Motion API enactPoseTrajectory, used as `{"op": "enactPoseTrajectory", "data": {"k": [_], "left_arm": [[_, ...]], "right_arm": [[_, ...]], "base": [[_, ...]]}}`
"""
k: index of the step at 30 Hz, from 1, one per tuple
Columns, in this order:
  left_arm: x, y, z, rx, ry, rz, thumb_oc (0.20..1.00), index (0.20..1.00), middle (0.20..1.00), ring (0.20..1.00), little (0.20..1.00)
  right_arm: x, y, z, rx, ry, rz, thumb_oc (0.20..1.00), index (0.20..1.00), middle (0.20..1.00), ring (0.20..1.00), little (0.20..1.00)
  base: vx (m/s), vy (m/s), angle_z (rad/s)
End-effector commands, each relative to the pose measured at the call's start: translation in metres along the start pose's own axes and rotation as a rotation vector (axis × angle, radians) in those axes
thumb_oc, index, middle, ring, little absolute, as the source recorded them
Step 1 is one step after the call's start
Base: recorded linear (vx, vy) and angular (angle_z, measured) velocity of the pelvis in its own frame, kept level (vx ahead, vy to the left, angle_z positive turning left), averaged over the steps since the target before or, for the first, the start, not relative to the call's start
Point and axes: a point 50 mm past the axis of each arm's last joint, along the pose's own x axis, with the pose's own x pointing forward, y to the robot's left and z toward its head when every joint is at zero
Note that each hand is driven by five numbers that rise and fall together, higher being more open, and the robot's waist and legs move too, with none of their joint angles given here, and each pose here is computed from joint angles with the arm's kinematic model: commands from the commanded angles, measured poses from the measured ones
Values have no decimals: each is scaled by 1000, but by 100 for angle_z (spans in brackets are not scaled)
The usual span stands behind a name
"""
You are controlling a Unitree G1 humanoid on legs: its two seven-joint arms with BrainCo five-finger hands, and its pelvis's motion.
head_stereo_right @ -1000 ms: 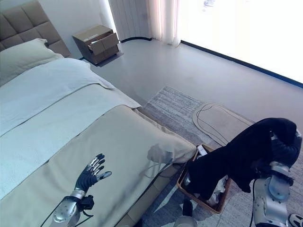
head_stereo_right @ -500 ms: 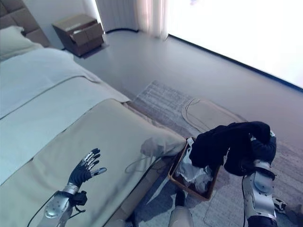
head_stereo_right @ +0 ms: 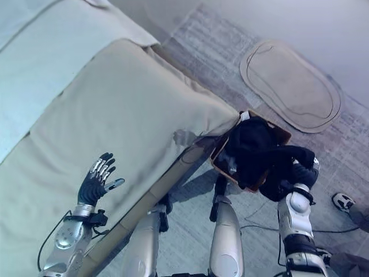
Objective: Pick up clothes into the bucket
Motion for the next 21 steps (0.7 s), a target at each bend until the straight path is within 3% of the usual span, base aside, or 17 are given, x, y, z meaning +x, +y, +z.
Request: {"op": "enactPoseTrajectory", "data": {"k": [1,12,21], "left_arm": [[0,-3,21,-14,-116,-25,1000,1000,1000,1000,1000],[1,-23,28,-25,-133,-119,1000,1000,1000,1000,1000],[7,-37,30,-58,-150,-179,1000,1000,1000,1000,1000]], "right_arm": [[20,-9,31,-21,-126,-49,200,200,200,200,200],[66,-2,77,-142,-162,-167,200,200,200,200,200],[71,-25,51,-373,16,-221,200,200,200,200,200]], "base": [[11,-20,12],[-12,15,0],[5,5,7]]}}
